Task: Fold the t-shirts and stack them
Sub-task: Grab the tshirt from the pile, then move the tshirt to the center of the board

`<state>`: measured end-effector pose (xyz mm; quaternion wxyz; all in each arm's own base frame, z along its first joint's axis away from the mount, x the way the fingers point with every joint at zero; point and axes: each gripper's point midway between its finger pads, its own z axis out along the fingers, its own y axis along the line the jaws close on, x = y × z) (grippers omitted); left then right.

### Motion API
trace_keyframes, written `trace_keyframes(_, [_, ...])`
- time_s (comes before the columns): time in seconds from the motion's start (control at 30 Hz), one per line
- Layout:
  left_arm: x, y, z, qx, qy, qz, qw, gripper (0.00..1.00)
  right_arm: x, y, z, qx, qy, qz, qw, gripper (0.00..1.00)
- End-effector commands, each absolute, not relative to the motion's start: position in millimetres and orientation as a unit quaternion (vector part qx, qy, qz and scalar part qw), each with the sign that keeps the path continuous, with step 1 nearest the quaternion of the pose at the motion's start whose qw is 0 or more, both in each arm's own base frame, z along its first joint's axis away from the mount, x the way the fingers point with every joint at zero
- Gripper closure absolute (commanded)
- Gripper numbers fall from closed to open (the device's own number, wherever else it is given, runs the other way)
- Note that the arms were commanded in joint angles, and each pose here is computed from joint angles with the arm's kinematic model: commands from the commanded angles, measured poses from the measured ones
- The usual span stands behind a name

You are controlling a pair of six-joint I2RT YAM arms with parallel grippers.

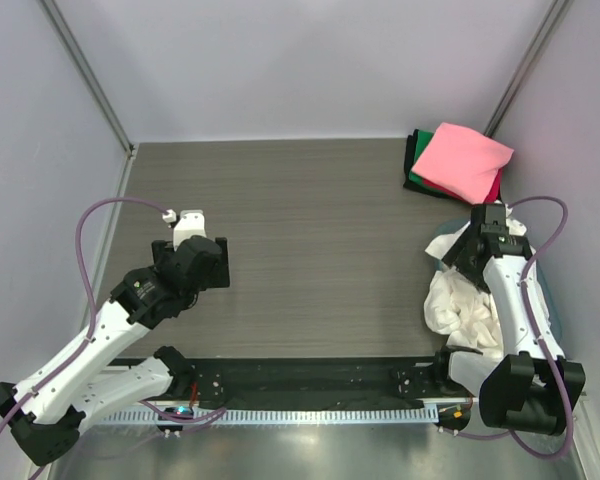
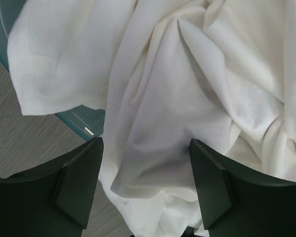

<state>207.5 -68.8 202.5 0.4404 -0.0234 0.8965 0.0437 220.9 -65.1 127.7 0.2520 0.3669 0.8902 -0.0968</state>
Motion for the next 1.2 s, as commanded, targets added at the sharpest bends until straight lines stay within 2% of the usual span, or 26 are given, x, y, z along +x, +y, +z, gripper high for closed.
trace_keyframes(0.0, [210.9, -62.2, 207.5, -0.035, 0.889, 0.057, 0.454, 0.00, 230.8, -55.9, 119.1, 0.354, 0.895, -0.062, 0.263, 0.25])
trace_keyframes(0.03, [210.8, -61.2, 207.8, -0.036, 0.888, 0.058, 0.455, 0.00, 231.6, -53.9, 119.9, 0.352, 0.895, -0.056, 0.266, 0.40])
trace_keyframes(0.1, [210.6, -60.4, 207.5, -0.038, 0.888, 0.059, 0.455, 0.00, 234.0, -53.5, 126.3, 0.352, 0.893, -0.052, 0.275, 0.63])
trace_keyframes(0.13, [210.3, -60.6, 208.1, -0.038, 0.887, 0.058, 0.456, 0.00, 235.7, -51.3, 129.6, 0.351, 0.893, -0.044, 0.280, 0.82])
trace_keyframes(0.17, [210.1, -59.8, 208.4, -0.038, 0.887, 0.059, 0.456, 0.00, 238.4, -50.1, 135.3, 0.349, 0.892, -0.038, 0.286, 0.94])
trace_keyframes(0.2, [210.4, -59.7, 208.6, -0.039, 0.887, 0.059, 0.457, 0.00, 239.1, -48.9, 139.0, 0.351, 0.891, -0.034, 0.288, 0.99])
trace_keyframes(0.33, [210.3, -58.6, 209.5, -0.041, 0.885, 0.060, 0.459, 0.00, 261.1, -33.8, 193.5, 0.343, 0.873, 0.027, 0.345, 0.99])
trace_keyframes(0.43, [210.4, -57.0, 210.7, -0.044, 0.884, 0.062, 0.462, 0.00, 300.9, 3.2, 284.0, 0.284, 0.848, 0.136, 0.426, 0.99])
trace_keyframes(0.47, [210.5, -57.1, 210.5, -0.044, 0.884, 0.062, 0.461, 0.00, 312.8, 20.2, 352.5, 0.242, 0.820, 0.183, 0.485, 0.99])
trace_keyframes(0.5, [210.1, -57.1, 210.5, -0.043, 0.884, 0.062, 0.461, 0.00, 328.7, 54.5, 373.7, 0.188, 0.825, 0.252, 0.470, 0.99])
trace_keyframes(0.53, [210.4, -57.1, 210.7, -0.045, 0.884, 0.061, 0.462, 0.00, 325.3, 104.1, 409.6, 0.114, 0.816, 0.315, 0.472, 0.99])
trace_keyframes(0.57, [210.1, -56.8, 210.0, -0.044, 0.884, 0.062, 0.461, 0.00, 309.9, 133.1, 496.5, 0.046, 0.763, 0.364, 0.532, 0.99])
trace_keyframes(0.63, [210.5, -55.9, 210.2, -0.045, 0.883, 0.065, 0.462, 0.00, 304.1, 184.0, 560.3, -0.021, 0.714, 0.454, 0.532, 0.99])
trace_keyframes(0.67, [210.6, -55.5, 210.4, -0.046, 0.883, 0.066, 0.462, 0.00, 262.2, 187.6, 634.3, -0.057, 0.635, 0.506, 0.582, 0.99])
trace_keyframes(0.73, [210.3, -54.5, 210.7, -0.048, 0.883, 0.068, 0.463, 0.00, 235.7, 188.0, 691.1, -0.083, 0.549, 0.555, 0.619, 0.99])
trace_keyframes(0.8, [209.6, -53.1, 212.0, -0.052, 0.881, 0.067, 0.465, 0.00, 237.6, 184.6, 693.3, -0.060, 0.540, 0.565, 0.621, 0.99])
trace_keyframes(0.83, [209.6, -52.8, 212.4, -0.053, 0.881, 0.067, 0.466, 0.00, 226.3, 170.7, 700.5, -0.038, 0.524, 0.552, 0.647, 0.99])
trace_keyframes(0.87, [209.4, -52.4, 213.0, -0.054, 0.880, 0.066, 0.467, 0.00, 259.5, 173.9, 661.0, -0.005, 0.570, 0.533, 0.626, 0.99])
trace_keyframes(0.93, [208.6, -51.4, 214.4, -0.057, 0.878, 0.064, 0.471, 0.00, 267.1, 160.6, 627.8, 0.029, 0.597, 0.492, 0.633, 0.99])
trace_keyframes(0.97, [208.5, -50.7, 214.2, -0.058, 0.878, 0.064, 0.471, 0.00, 297.4, 163.8, 569.1, 0.060, 0.651, 0.467, 0.595, 0.99])
trace_keyframes(1.0, [208.2, -50.9, 214.8, -0.058, 0.877, 0.063, 0.472, 0.00, 307.9, 159.6, 539.5, 0.080, 0.676, 0.444, 0.583, 0.79])
trace_keyframes(1.03, [207.8, -50.5, 215.8, -0.060, 0.876, 0.061, 0.474, 0.00, 313.6, 157.8, 505.7, 0.097, 0.705, 0.425, 0.559, 0.51])
trace_keyframes(1.07, [207.8, -50.3, 215.9, -0.060, 0.876, 0.061, 0.474, 0.00, 324.9, 154.8, 446.6, 0.123, 0.750, 0.392, 0.518, 0.29])
trace_keyframes(1.1, [207.4, -49.8, 215.5, -0.059, 0.877, 0.063, 0.473, 0.00, 328.5, 149.8, 414.1, 0.139, 0.776, 0.366, 0.495, 0.01])
trace_keyframes(1.17, [207.1, -49.1, 217.6, -0.063, 0.875, 0.060, 0.477, 0.00, 329.0, 130.1, 329.7, 0.185, 0.833, 0.291, 0.432, 0.00])
